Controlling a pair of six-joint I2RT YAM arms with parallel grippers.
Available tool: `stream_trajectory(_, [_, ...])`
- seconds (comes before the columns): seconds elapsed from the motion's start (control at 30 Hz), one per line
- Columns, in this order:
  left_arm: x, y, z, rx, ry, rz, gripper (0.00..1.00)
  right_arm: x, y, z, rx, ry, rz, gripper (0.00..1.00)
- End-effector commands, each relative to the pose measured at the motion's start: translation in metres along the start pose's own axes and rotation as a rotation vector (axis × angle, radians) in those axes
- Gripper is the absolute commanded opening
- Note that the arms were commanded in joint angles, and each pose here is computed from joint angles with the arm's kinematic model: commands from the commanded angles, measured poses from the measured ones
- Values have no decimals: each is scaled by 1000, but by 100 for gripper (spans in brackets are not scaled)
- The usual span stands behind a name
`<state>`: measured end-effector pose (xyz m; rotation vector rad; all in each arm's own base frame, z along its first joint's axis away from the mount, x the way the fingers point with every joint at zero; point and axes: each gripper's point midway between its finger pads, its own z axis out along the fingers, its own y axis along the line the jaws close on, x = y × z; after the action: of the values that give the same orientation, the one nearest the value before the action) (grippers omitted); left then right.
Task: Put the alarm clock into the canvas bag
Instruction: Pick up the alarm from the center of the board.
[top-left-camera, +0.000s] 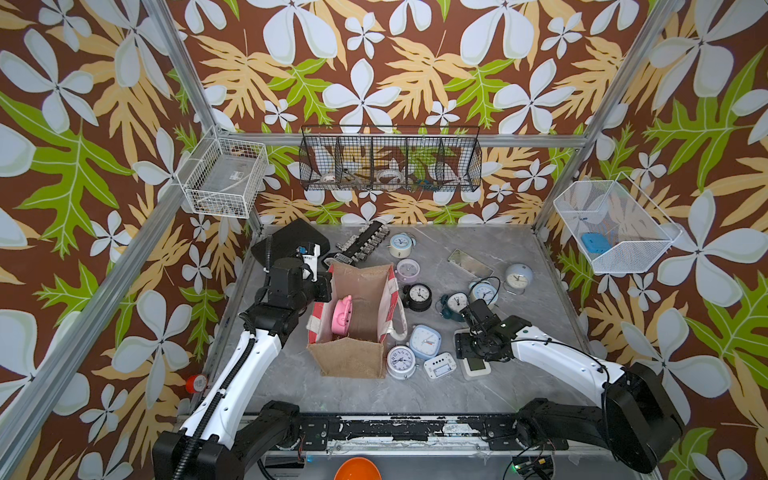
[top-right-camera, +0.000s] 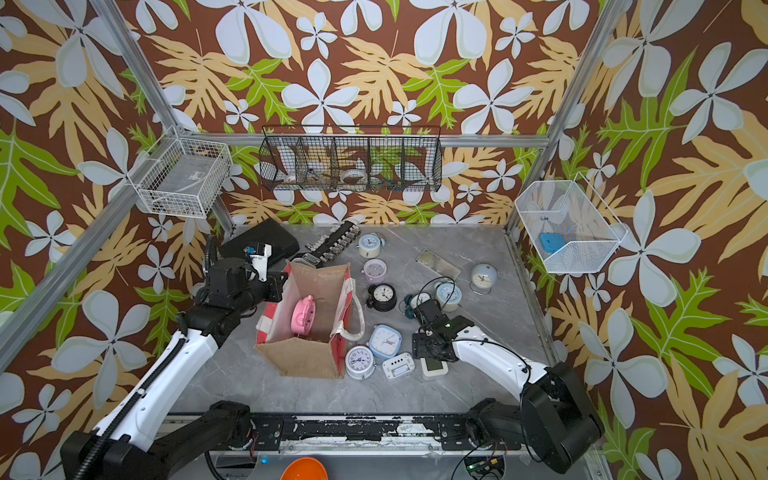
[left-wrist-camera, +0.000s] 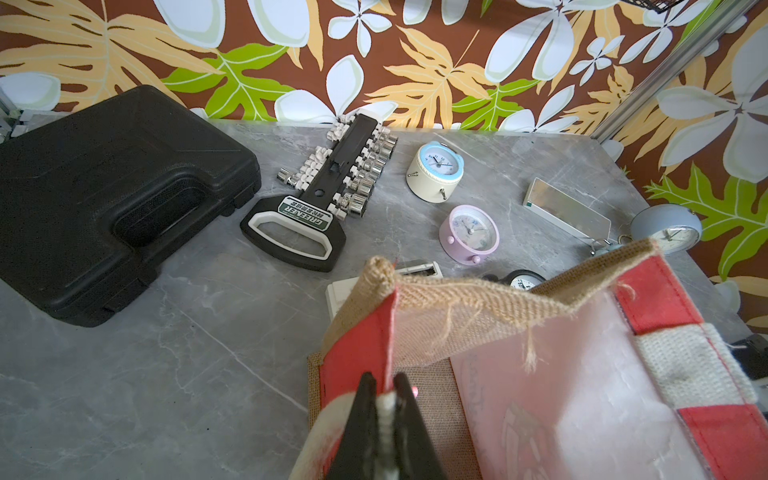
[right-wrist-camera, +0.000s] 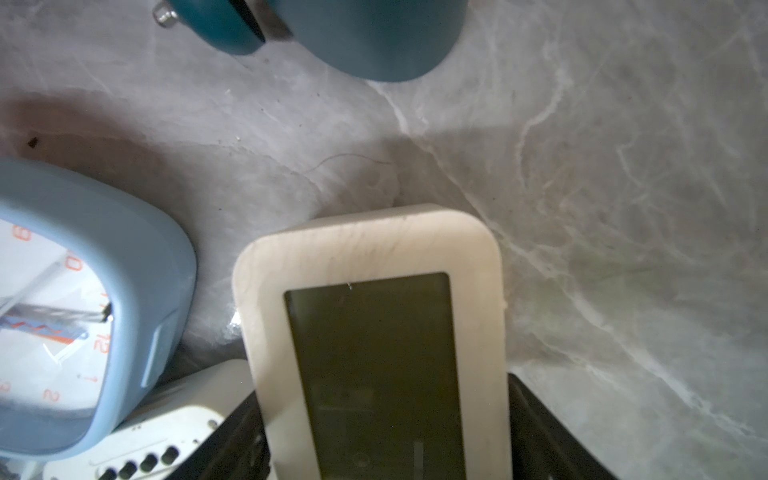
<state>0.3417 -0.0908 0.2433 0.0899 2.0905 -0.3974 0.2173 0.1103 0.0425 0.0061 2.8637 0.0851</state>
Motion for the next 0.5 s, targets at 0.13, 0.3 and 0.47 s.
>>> stream_trajectory(0.13, [-9,-5,-1,20,-30,9,3,1,-1,5,11,8,1,82])
stream_trajectory(0.3, [-8,-6,-1,27,-28,6,3,0,-1,5,11,4,1,78])
stream_trajectory(0.47, [-8,-6,-1,31,-29,6,3,-2,-2,1,13,-7,6,73])
